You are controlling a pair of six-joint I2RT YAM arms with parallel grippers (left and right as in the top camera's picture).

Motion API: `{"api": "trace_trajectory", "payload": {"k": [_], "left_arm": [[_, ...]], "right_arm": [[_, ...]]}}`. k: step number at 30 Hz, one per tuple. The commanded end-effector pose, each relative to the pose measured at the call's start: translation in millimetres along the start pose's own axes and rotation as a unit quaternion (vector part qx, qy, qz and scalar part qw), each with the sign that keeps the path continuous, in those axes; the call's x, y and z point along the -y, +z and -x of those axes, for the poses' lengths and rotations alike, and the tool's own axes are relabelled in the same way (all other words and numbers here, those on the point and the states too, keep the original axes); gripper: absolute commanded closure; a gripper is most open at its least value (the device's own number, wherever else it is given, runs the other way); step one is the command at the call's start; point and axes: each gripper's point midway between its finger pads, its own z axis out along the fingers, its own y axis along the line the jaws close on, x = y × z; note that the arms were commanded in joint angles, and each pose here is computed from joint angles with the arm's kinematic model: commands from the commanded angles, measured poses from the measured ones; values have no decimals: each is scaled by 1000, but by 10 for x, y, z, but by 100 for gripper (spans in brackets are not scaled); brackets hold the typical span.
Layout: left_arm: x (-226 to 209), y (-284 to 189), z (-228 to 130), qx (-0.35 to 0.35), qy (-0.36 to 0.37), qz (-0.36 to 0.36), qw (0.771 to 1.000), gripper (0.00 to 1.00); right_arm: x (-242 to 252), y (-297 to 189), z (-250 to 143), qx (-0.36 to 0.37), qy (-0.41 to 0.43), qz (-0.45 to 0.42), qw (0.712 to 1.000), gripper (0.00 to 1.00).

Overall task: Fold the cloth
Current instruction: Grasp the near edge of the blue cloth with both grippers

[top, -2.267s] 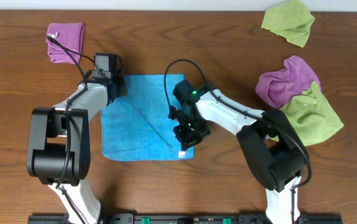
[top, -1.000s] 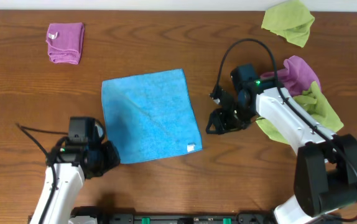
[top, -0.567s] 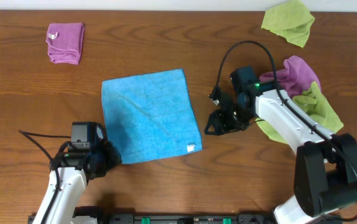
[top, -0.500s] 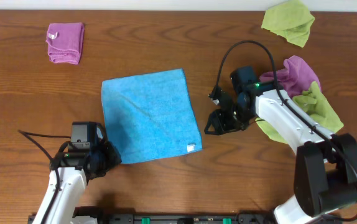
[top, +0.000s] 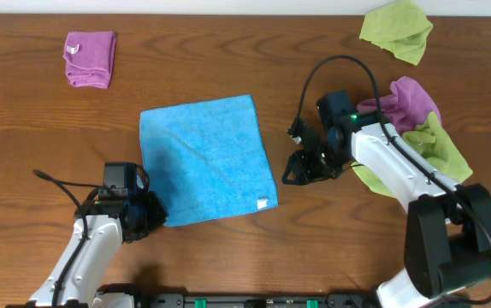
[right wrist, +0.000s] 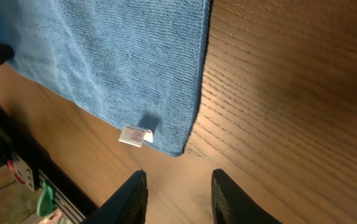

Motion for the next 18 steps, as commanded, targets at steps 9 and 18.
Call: {"api": "trace_trajectory", "payload": {"k": [9,18], "left_arm": [[22,12,-41,-11,-5,-10,1000,94],[52,11,-58,-16,-4,-19,1000,94]], "right_arm": [[25,365,-294,-26,1,-7,1000,58],[31,550,-321,-25,-11,-54,998,57]]}}
